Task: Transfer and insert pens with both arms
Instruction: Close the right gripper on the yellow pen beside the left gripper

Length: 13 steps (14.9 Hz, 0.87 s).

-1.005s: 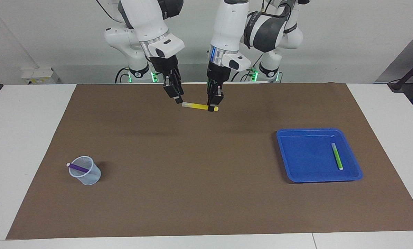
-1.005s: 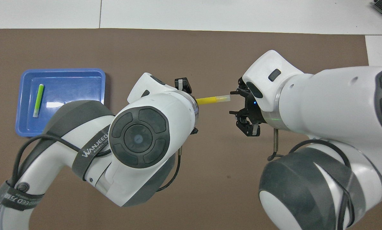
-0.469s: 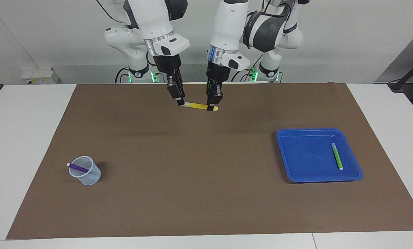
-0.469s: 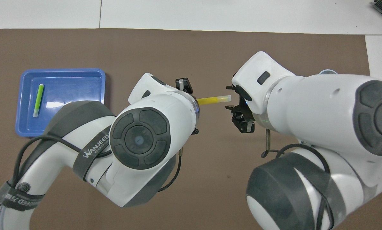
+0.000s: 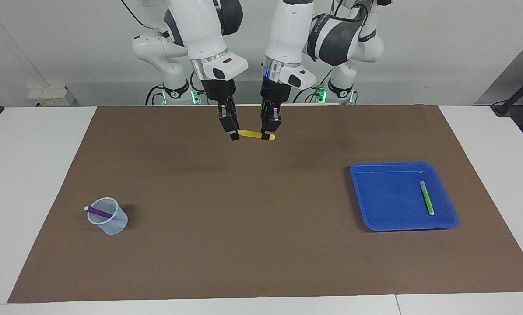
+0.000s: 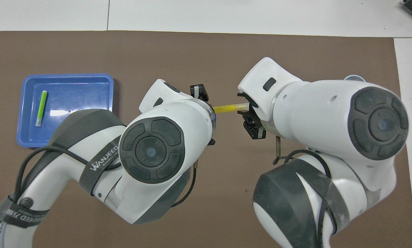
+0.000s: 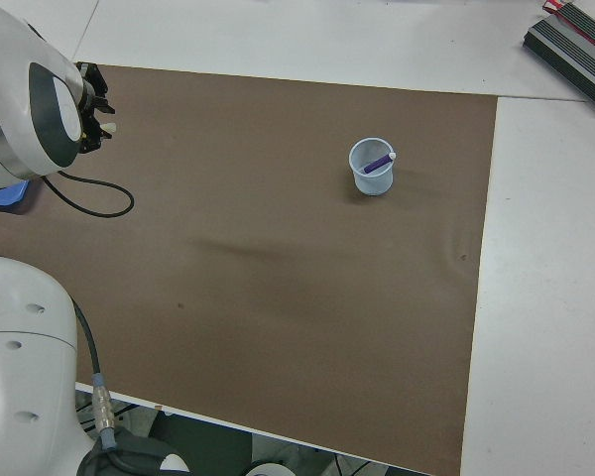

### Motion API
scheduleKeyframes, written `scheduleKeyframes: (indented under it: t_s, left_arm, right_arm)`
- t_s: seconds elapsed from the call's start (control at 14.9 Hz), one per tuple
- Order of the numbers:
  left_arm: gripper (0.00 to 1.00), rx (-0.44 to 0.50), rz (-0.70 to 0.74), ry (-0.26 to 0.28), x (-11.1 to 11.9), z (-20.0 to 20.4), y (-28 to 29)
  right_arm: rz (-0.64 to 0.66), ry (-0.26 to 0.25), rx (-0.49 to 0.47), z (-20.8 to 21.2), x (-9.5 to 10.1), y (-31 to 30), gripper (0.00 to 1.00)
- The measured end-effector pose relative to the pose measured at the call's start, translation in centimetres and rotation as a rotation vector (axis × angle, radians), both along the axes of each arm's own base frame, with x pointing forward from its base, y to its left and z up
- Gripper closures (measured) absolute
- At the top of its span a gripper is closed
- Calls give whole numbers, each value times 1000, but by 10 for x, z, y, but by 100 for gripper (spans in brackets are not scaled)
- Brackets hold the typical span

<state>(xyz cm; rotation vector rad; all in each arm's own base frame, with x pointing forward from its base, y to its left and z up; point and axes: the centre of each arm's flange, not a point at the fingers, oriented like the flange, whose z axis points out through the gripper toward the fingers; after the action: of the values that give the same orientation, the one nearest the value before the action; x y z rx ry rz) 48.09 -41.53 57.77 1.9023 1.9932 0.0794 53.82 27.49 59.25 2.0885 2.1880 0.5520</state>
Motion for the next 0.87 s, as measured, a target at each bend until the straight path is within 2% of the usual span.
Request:
scheduleKeyframes:
  t_s: [0.07, 0.13, 0.47, 0.87]
  left_arm:
    - [83, 0, 0, 0, 0, 0, 0]
    - [83, -1, 3, -3, 1, 0, 1]
    - [83, 0, 5, -9, 2, 1, 1]
    - [83, 8, -9, -10, 0, -2, -1]
  right_arm:
    - [1, 0, -2, -1, 0, 0, 62]
    - [2, 2, -3, -1, 0, 1, 68]
    - [7, 10, -9, -4, -2, 3, 81]
    - [4, 24, -15, -5, -3, 2, 82]
